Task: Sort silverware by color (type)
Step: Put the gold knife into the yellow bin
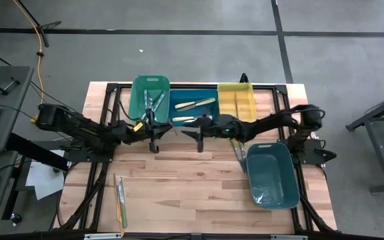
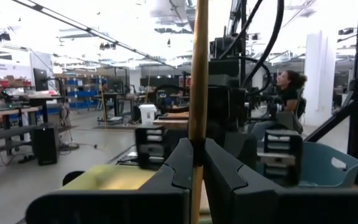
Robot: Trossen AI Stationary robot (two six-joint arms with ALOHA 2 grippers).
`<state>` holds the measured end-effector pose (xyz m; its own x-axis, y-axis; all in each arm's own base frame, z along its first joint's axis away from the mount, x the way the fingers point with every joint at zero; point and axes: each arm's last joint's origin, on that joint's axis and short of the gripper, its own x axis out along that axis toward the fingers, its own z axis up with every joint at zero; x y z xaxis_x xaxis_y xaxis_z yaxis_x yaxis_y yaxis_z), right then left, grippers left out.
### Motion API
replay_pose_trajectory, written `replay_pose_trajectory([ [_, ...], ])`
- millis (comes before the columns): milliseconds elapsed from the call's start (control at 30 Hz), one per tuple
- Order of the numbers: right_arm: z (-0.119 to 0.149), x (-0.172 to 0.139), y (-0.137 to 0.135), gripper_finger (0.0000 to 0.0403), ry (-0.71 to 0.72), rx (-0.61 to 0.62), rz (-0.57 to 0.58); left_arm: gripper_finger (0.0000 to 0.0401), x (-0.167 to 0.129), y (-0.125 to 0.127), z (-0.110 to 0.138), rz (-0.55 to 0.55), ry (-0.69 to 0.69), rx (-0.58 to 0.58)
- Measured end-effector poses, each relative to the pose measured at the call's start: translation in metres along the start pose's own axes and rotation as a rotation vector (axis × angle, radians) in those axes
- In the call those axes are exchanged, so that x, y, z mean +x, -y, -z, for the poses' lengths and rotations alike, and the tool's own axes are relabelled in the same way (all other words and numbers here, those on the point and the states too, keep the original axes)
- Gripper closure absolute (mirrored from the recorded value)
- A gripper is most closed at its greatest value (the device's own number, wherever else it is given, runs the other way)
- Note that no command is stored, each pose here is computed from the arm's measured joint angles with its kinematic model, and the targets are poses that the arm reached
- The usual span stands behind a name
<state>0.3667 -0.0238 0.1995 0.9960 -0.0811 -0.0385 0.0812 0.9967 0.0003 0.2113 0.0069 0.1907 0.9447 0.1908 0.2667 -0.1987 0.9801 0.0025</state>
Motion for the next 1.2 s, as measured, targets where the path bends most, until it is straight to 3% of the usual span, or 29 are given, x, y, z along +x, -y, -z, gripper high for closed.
replay_pose_trajectory([
  [233,0.003,0.026,-0.005,0.0232,-0.093,-0.002,-0.022,0.0393,0.018,0.005,0.012,0.03,-0.029,0.006],
  [400,0.001,0.027,-0.009,0.0227,-0.093,-0.002,-0.034,0.0393,0.025,0.007,0.018,0.048,-0.047,0.01],
  [600,0.001,0.027,-0.008,0.0274,-0.096,0.024,-0.031,0.0392,0.025,0.007,0.017,0.042,-0.046,0.018],
  [833,0.001,0.027,-0.008,0.039,-0.096,0.029,-0.029,0.0388,0.025,0.006,0.016,0.021,-0.042,0.028],
  [1200,0.001,0.024,-0.007,0.0392,-0.141,0.04,-0.024,0.0324,0.025,0.006,0.017,0.02,-0.048,0.013],
])
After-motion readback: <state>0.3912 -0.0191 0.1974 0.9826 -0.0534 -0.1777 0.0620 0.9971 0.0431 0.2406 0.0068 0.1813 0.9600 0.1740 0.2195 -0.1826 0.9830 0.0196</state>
